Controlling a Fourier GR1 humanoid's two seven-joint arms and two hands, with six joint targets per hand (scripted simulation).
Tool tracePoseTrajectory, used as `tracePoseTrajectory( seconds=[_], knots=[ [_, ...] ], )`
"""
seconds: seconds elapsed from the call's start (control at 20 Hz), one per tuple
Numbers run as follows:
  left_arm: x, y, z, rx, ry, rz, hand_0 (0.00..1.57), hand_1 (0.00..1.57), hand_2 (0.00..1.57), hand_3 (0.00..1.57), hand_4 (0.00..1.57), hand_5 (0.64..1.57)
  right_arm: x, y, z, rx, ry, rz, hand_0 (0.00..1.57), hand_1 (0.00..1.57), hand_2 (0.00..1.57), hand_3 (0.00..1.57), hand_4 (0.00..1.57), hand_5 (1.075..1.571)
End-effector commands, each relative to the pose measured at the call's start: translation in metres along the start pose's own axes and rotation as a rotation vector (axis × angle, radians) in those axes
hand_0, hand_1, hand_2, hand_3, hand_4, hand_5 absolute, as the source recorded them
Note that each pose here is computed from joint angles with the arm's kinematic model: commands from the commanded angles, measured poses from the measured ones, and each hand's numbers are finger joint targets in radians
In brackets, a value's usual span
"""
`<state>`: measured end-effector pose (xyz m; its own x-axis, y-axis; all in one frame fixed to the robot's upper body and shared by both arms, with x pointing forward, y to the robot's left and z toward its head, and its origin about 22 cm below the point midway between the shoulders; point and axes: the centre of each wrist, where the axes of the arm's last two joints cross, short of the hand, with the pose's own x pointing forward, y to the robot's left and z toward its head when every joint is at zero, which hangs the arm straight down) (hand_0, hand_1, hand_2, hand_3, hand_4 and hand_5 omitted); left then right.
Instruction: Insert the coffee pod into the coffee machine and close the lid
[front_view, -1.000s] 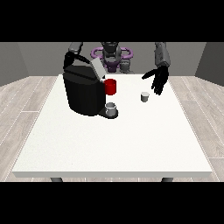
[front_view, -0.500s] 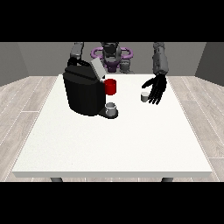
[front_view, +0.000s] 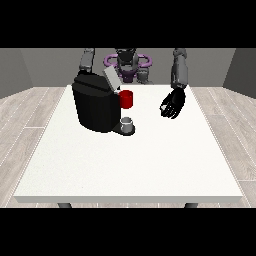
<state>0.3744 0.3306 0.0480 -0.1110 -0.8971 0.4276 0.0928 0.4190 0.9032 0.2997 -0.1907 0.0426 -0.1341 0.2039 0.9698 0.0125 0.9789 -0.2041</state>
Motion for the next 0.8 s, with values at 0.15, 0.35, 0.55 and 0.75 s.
tracePoseTrajectory(
  seconds=[0.15,0.35,0.55,0.75],
  knots=[
    [-0.004,-0.032,0.006,-0.171,0.016,-0.167,0.91,0.91,1.04,0.89,0.33,1.571,-0.019,0.003,0.003,0.01,0.047,-0.013,0.0,0.0,0.0,0.0,0.0,1.571],
    [-0.015,-0.018,0.0,-0.169,0.043,-0.189,0.79,0.79,0.96,0.85,0.39,1.571,-0.003,-0.002,-0.012,0.021,0.034,-0.04,0.0,0.0,0.0,0.0,0.0,1.571],
    [0.005,-0.03,-0.009,-0.235,0.041,-0.188,0.87,0.87,1.02,0.92,0.41,1.571,-0.052,0.003,0.017,0.016,0.099,-0.042,0.0,0.0,0.0,0.0,0.0,1.571],
    [0.017,-0.039,-0.018,-0.225,-0.013,-0.192,1.15,1.15,1.26,1.16,0.47,1.571,-0.05,0.006,0.009,-0.019,0.145,-0.032,0.0,0.0,0.0,0.0,0.0,1.571]
  ],
)
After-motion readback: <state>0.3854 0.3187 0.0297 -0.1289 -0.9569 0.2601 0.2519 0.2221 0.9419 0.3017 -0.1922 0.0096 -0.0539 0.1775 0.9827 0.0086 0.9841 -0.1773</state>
